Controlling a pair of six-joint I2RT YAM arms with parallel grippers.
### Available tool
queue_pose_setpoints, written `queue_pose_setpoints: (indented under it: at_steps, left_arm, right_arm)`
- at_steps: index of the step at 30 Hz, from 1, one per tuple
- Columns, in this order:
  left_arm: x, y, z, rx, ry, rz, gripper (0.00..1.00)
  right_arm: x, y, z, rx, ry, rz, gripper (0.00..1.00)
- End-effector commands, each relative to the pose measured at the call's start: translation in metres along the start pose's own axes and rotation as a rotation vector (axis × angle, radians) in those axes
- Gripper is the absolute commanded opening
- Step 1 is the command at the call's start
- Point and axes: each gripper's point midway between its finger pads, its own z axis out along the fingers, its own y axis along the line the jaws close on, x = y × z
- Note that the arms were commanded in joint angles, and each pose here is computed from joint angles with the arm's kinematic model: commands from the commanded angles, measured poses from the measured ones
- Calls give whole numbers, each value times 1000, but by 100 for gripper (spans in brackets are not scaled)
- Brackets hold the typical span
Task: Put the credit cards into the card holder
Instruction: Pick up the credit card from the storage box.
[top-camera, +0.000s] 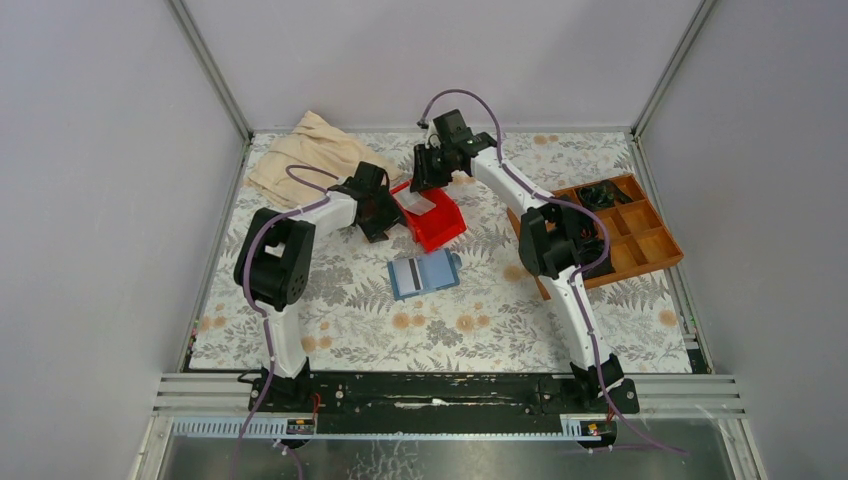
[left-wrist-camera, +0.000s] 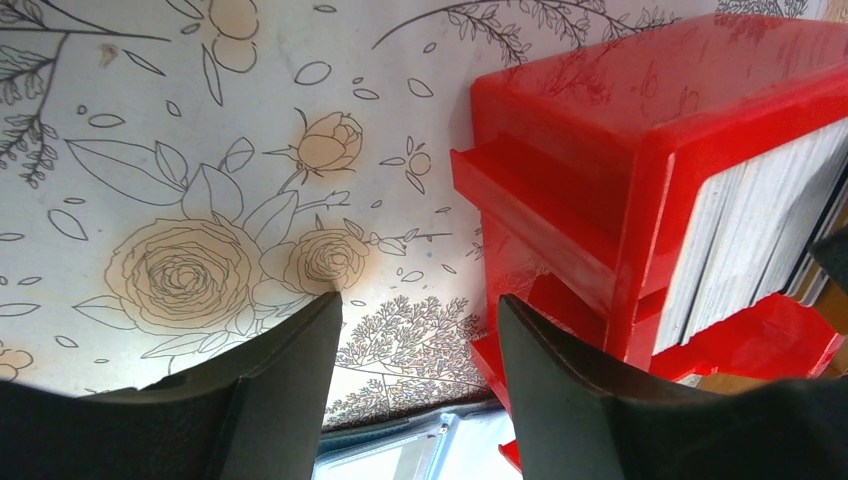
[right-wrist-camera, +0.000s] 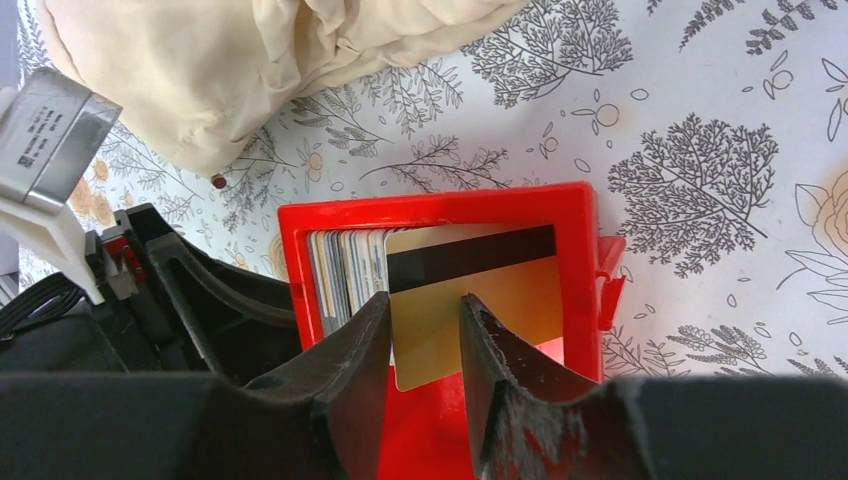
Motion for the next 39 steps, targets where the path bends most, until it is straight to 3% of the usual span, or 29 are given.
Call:
queue_pose_setpoints:
  at_steps: [1, 11, 32, 39]
  left_arm:
    - [-12, -9, 2, 35, -16, -7, 66]
    - [-14, -8, 0, 40, -15, -11, 66]
    - [-20, -13, -29, 81, -71, 15, 66]
    - [-27, -21, -54, 123, -129, 58, 66]
  right_arm:
    - [-26, 45, -29, -71, -72, -46, 37]
    - [-29, 46, -39, -38, -82, -61, 29]
    - [-39, 14, -86, 295, -188, -182, 0]
    - [-39, 17, -111, 314, -222, -189, 0]
